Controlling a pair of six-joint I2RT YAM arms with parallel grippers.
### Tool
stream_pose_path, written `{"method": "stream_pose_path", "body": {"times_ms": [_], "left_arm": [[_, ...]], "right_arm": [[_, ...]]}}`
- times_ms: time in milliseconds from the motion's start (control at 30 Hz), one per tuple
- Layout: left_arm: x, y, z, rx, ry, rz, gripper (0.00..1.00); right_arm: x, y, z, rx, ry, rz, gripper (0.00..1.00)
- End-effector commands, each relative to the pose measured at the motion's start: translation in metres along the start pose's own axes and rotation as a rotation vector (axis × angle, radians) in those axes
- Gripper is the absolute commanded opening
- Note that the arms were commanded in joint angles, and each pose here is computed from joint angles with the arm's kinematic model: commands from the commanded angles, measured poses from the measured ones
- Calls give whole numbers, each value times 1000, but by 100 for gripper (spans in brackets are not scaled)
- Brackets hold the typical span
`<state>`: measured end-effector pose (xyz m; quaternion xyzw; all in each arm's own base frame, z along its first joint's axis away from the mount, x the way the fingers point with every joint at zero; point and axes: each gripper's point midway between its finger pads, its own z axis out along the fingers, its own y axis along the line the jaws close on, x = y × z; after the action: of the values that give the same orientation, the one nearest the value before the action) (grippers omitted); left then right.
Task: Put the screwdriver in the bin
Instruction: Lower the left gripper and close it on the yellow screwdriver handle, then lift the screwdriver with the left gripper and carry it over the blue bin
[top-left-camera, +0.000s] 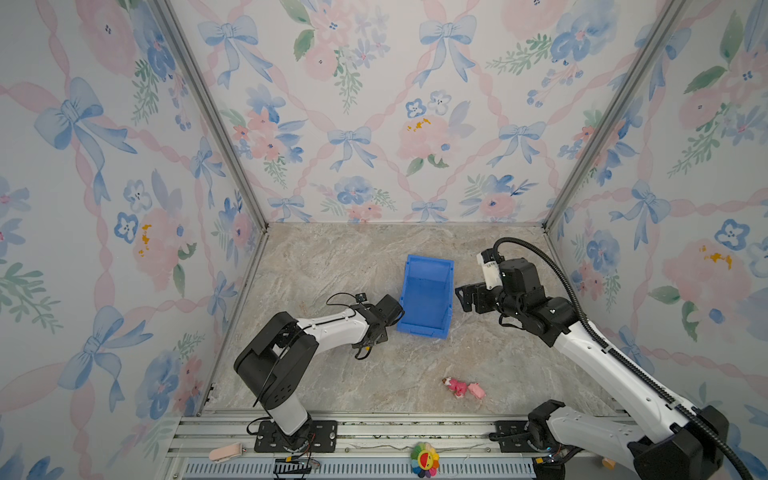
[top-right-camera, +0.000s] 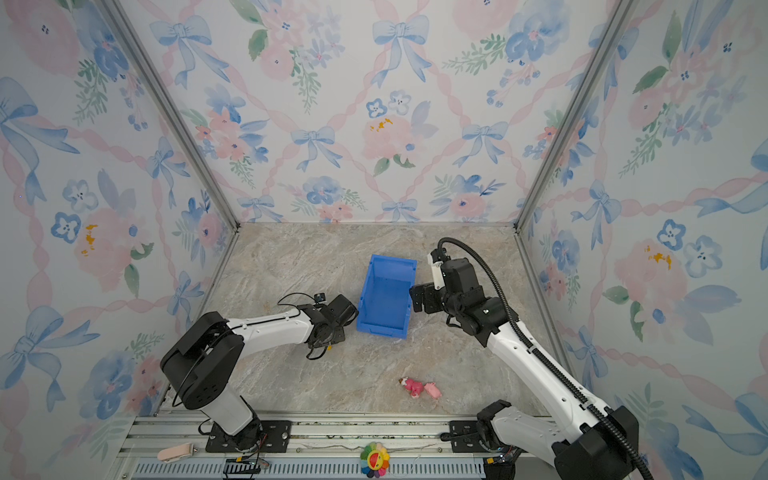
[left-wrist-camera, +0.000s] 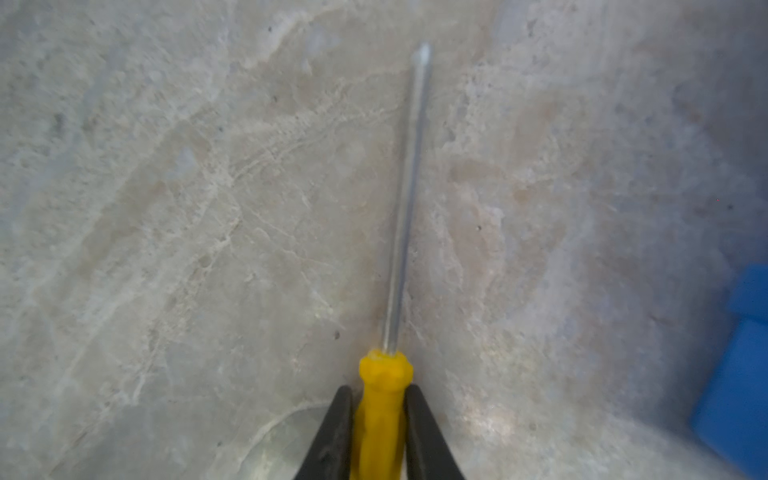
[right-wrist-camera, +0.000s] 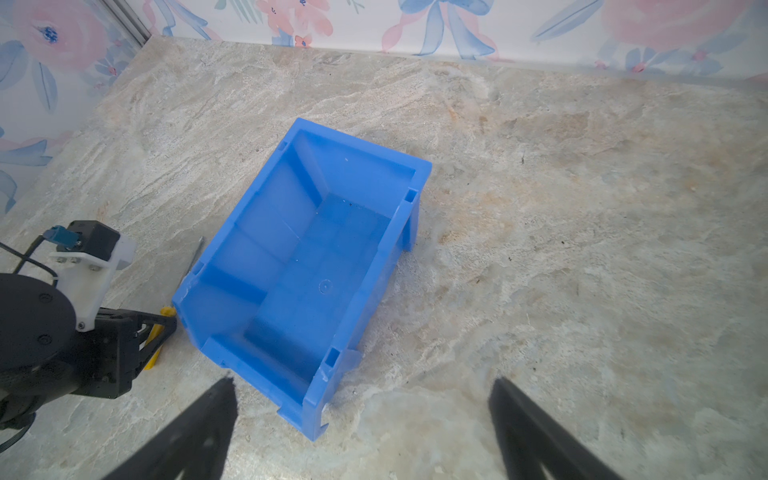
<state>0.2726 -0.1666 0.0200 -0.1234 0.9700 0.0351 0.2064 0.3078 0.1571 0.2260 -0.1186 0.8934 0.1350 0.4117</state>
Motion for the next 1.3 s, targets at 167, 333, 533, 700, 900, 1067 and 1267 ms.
{"method": "stream_pose_path", "body": {"times_ms": [167, 333, 533, 700, 900, 1067, 1267], "left_arm": [[9, 6, -2, -34, 38, 33, 5], [-12, -2, -25, 22, -41, 35, 4], [-45, -16, -62, 109, -149, 77, 1], [-70, -34, -92, 187, -213, 103, 0], [-95, -70, -129, 296, -268, 141, 0], [-109, -111, -151, 372, -296, 188, 0], [-106, -162, -151, 406, -293, 266, 0]], "right_arm": [[-1, -4, -4, 10, -16, 1, 97], [-3, -5, -8, 11, -25, 4, 97], [0, -7, -5, 4, -16, 31, 97], [2, -11, -3, 4, -6, 70, 97], [8, -15, 1, 14, 9, 74, 97], [11, -17, 2, 21, 13, 76, 97], [22, -32, 6, 69, 46, 99, 97]]}}
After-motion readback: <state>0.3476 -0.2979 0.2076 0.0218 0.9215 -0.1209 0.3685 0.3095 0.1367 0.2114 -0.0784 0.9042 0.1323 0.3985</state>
